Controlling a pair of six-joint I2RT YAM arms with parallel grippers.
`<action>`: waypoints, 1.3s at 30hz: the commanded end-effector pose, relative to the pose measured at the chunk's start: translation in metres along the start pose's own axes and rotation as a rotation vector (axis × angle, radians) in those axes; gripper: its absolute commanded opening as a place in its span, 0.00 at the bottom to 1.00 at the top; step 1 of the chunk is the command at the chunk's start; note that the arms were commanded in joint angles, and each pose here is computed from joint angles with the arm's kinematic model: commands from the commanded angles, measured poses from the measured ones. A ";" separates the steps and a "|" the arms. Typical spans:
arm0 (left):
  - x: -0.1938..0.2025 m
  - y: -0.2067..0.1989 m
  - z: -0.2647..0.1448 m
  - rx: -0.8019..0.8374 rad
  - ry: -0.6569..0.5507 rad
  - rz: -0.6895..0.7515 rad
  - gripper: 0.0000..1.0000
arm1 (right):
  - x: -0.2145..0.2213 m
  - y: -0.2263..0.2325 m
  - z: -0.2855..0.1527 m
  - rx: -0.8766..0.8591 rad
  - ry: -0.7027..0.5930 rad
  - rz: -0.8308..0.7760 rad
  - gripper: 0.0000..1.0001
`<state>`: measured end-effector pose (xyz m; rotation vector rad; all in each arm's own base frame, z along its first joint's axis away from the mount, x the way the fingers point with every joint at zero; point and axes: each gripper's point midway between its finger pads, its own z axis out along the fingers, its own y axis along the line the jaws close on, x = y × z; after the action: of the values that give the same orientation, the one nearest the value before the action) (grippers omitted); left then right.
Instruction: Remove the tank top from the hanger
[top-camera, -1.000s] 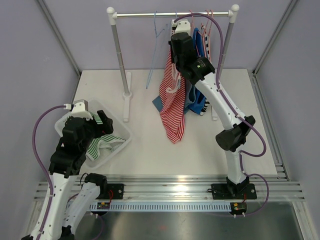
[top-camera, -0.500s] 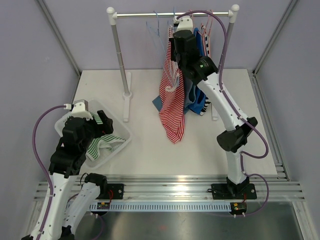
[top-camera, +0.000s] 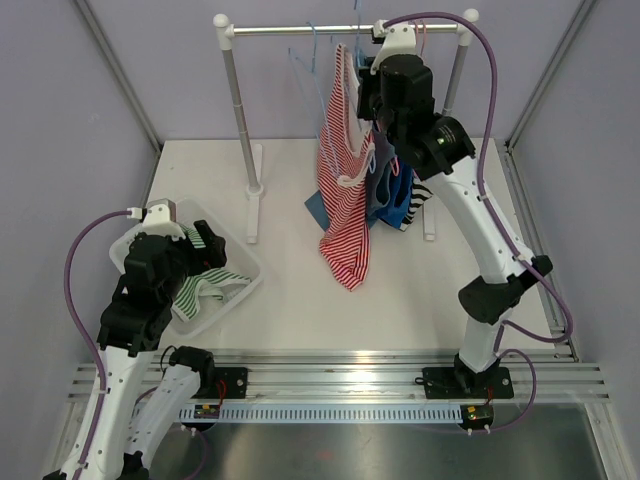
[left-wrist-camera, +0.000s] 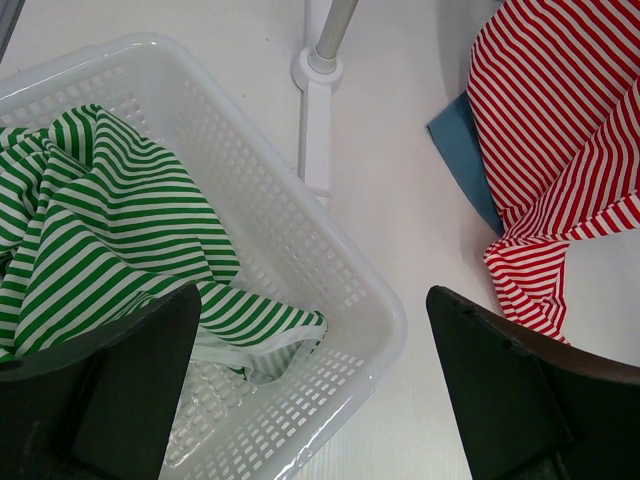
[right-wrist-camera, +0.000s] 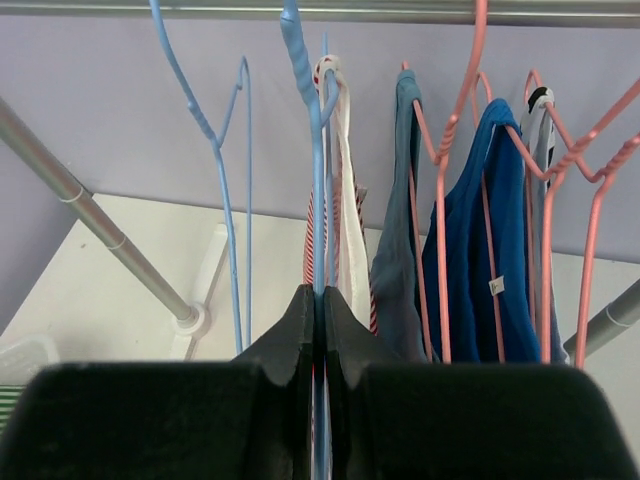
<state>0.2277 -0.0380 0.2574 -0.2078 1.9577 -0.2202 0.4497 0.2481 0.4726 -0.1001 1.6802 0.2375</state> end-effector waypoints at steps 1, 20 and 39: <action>-0.010 -0.006 0.000 0.035 -0.047 0.012 0.99 | -0.038 0.001 -0.033 -0.077 -0.098 0.061 0.00; -0.026 -0.022 -0.008 0.117 -0.097 -0.003 0.99 | -0.019 0.002 -0.085 -0.214 -0.068 0.029 0.00; -0.122 -0.183 -0.060 0.708 -0.169 0.001 0.99 | 0.034 0.004 -0.249 -0.602 0.025 0.156 0.00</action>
<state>0.2307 -0.1520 0.3924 0.1689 1.7224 -0.7241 0.2293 0.1878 0.4646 -0.3395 1.6103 0.7093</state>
